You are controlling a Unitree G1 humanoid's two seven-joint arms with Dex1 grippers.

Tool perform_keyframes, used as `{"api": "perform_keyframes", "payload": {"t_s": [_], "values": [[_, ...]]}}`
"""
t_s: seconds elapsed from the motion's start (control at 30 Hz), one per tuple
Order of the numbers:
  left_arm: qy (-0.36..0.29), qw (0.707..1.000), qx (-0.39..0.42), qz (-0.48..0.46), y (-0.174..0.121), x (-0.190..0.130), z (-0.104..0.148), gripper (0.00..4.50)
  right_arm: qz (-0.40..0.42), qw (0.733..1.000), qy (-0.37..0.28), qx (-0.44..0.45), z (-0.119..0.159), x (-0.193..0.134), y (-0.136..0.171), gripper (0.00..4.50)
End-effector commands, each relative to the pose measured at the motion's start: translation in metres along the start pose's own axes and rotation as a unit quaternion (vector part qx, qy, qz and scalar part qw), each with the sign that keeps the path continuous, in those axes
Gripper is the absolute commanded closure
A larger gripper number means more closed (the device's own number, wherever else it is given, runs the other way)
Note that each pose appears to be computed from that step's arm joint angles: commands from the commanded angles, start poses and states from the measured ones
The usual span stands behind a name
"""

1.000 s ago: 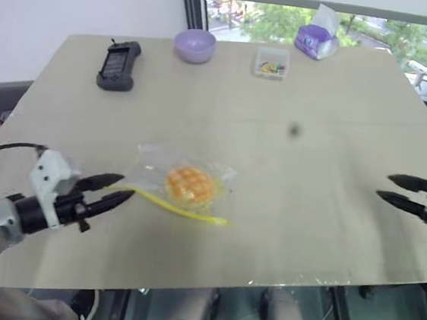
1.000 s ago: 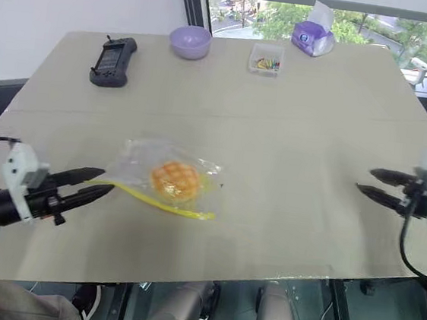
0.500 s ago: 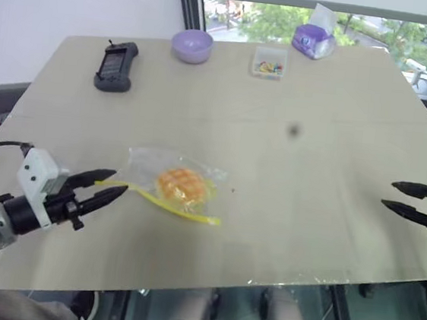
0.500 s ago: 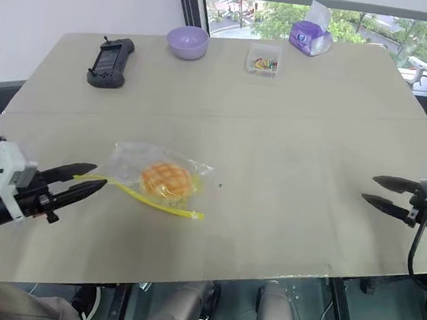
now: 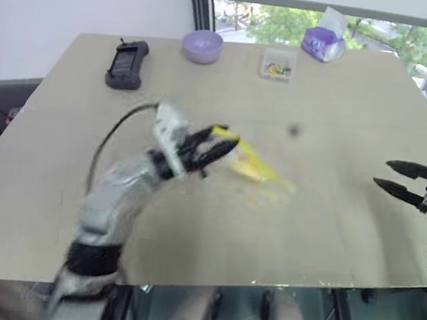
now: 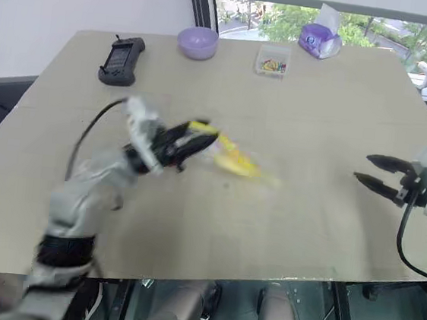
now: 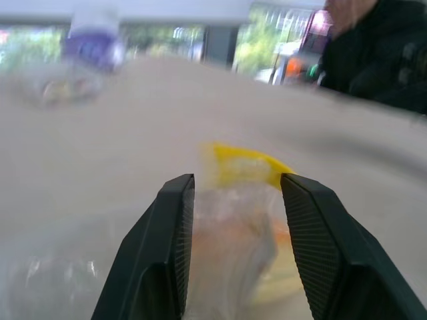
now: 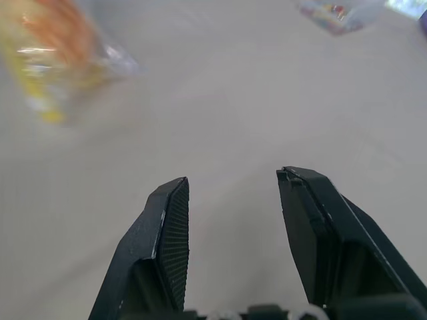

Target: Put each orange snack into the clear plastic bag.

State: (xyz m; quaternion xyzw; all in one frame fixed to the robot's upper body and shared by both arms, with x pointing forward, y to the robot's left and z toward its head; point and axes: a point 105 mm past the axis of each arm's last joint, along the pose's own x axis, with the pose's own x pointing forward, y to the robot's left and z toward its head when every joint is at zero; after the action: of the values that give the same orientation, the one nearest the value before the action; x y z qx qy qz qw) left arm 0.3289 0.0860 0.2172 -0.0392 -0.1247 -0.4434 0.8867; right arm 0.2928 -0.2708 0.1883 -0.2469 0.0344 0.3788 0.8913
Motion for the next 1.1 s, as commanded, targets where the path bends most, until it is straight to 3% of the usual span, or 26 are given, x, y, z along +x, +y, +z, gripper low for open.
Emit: {"api": "perform_keyframes", "payload": {"t_s": [0.03, 0.13, 0.17, 0.27, 0.33, 0.4, 0.53, 0.63, 0.73, 0.93, 1.1], "values": [[-0.038, 0.999, -0.001, 0.02, 0.004, 0.016, 0.017, 2.33, -0.015, 1.0, -0.016, -0.013, 0.012, 0.0, -0.001, 2.21], [-0.103, 0.991, -0.085, 0.018, 0.011, 0.012, 0.049, 2.33, -0.025, 1.0, -0.017, -0.009, 0.012, -0.002, 0.001, 2.21], [-0.093, 0.99, -0.106, 0.012, 0.011, 0.007, 0.045, 2.33, -0.027, 0.999, -0.016, -0.009, 0.011, -0.002, 0.003, 2.21], [0.008, 0.997, -0.07, 0.007, 0.008, -0.008, 0.009, 2.33, -0.027, 0.999, -0.017, -0.005, 0.009, 0.0, 0.01, 2.21], [-0.119, 0.967, -0.226, 0.014, 0.019, -0.015, 0.049, 2.33, -0.029, 0.999, -0.018, -0.002, 0.009, 0.001, 0.011, 2.21], [-0.195, 0.933, -0.304, -0.001, 0.025, -0.023, 0.078, 2.33, -0.03, 0.999, -0.018, 0.0, 0.008, 0.001, 0.012, 2.21], [-0.191, 0.943, -0.274, -0.006, 0.025, -0.037, 0.092, 2.33, -0.033, 0.999, -0.022, 0.002, 0.008, 0.005, 0.012, 2.21], [-0.082, 0.98, -0.178, 0.04, 0.032, -0.05, 0.064, 2.33, -0.027, 0.999, -0.023, 0.002, 0.009, 0.006, 0.016, 2.21], [0.045, 0.995, -0.07, 0.047, 0.033, -0.081, 0.032, 2.33, -0.021, 1.0, -0.022, 0.003, 0.008, 0.005, 0.019, 2.21], [0.205, 0.976, 0.041, 0.058, 0.039, -0.151, 0.005, 2.33, -0.002, 1.0, -0.018, 0.007, 0.006, 0.0, 0.023, 2.21], [0.261, 0.96, 0.077, 0.059, 0.028, -0.192, 0.003, 2.33, 0.017, 1.0, -0.004, 0.006, 0.004, -0.014, 0.023, 2.21]]}}
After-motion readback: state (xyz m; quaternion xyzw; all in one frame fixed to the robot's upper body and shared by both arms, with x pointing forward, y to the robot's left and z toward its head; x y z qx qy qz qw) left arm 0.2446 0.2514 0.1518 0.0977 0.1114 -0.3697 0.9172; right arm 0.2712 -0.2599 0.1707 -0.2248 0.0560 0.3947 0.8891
